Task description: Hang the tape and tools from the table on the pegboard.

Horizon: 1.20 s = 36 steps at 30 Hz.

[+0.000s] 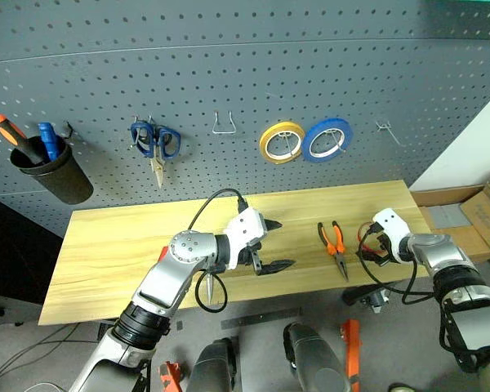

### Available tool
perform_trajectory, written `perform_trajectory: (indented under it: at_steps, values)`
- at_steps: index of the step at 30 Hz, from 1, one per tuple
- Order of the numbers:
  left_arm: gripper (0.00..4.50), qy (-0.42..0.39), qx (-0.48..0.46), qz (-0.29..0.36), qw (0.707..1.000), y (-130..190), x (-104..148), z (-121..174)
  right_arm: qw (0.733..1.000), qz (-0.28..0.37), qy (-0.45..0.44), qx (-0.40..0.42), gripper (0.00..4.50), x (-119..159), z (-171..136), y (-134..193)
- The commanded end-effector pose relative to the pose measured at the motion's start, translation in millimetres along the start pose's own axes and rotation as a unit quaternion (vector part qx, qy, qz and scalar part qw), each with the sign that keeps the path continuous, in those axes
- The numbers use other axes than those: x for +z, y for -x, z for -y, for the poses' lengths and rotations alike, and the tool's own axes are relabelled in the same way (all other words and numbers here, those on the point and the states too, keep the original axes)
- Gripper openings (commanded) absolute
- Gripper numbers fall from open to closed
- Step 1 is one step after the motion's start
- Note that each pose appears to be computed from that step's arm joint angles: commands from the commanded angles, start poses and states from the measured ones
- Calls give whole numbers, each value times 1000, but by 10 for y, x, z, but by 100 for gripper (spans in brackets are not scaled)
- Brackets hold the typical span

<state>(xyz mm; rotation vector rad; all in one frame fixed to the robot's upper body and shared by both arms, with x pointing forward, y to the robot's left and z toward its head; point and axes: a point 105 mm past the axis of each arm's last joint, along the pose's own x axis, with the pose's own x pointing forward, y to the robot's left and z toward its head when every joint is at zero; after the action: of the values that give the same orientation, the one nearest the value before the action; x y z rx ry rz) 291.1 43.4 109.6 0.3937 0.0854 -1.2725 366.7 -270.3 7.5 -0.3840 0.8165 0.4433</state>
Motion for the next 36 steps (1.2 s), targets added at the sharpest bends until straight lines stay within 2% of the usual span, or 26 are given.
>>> perform_trajectory:
  at_steps: [1,3,8,13,14,20,25,30,36]
  values:
    - [450,-34,-18,11,999,-11,134,70,1000,-17,3,4,412,-28,25,-11]
    - [450,-46,-28,6,999,-16,128,97,1000,-25,-7,8,358,-47,20,-23]
    - [450,-22,-80,5,997,-5,138,235,998,-56,23,2,185,-133,40,-32]
    - [450,-40,-72,-6,997,17,85,213,996,-60,70,-14,17,-146,36,-69]
    - [450,-38,-68,-6,997,30,78,201,995,-61,82,-14,1,-160,18,-82]
    - [450,-23,-37,3,999,100,29,133,990,-50,132,-13,1,-216,-37,-71]
    - [450,-34,2,36,999,123,136,16,983,22,168,-65,1,19,103,259]
    - [450,-64,51,76,994,79,316,-142,951,79,245,-171,1,211,129,783]
    - [450,-83,82,132,984,27,569,-271,904,195,242,-293,1,679,-67,1302]
